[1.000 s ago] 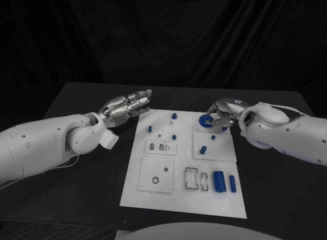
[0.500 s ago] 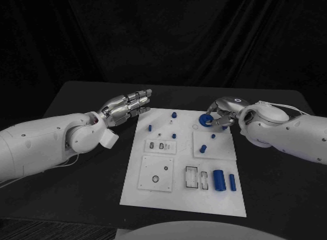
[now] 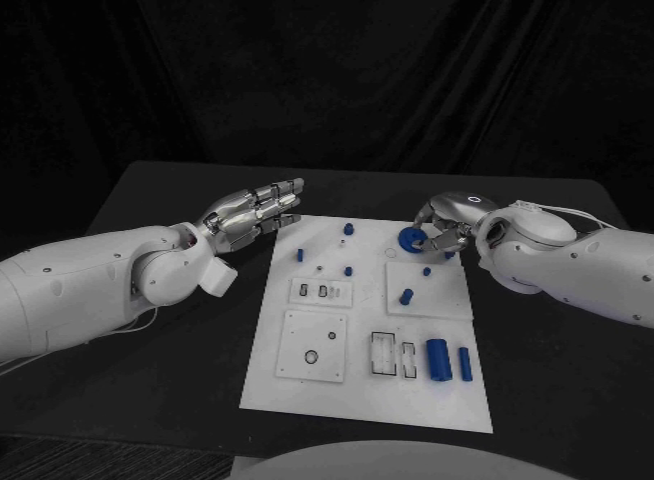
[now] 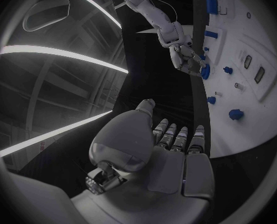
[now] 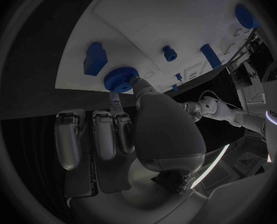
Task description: Assemble the parts on the task board
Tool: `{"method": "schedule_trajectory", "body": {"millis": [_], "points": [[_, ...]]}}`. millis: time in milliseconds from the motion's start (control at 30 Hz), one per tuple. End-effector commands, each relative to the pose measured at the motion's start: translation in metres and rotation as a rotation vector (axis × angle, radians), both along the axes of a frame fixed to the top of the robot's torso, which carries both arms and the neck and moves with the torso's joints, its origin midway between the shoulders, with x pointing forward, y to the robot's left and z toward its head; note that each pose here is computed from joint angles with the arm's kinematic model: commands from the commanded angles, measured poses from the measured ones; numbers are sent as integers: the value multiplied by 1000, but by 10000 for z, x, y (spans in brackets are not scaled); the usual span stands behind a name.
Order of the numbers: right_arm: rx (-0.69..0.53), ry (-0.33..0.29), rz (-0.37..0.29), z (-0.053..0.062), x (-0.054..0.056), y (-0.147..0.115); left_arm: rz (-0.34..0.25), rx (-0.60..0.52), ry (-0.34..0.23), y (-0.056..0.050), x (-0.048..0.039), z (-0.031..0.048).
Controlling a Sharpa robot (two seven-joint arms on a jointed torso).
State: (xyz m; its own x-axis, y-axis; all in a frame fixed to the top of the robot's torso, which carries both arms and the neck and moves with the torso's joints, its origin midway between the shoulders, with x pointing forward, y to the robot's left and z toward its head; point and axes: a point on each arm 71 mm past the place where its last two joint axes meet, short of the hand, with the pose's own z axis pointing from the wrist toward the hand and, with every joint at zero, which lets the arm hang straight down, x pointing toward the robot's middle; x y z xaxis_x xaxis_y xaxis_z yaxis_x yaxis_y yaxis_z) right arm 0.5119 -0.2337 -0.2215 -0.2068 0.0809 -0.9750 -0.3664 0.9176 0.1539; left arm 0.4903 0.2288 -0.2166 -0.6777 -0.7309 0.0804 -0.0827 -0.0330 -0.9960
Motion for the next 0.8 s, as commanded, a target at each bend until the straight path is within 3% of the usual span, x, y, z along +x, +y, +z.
{"method": "schedule_trajectory", "body": {"millis": [33,467,800], "points": [[-22,38,1,-101,-42,-12,-11,-12,-1,-18,-12,3],[27,-17,22,-29,-116,-11,-5,-10,-2,4,-21,5],[51,-45,44,189,-186,23,2,-9,-4,19,-20,6]]}}
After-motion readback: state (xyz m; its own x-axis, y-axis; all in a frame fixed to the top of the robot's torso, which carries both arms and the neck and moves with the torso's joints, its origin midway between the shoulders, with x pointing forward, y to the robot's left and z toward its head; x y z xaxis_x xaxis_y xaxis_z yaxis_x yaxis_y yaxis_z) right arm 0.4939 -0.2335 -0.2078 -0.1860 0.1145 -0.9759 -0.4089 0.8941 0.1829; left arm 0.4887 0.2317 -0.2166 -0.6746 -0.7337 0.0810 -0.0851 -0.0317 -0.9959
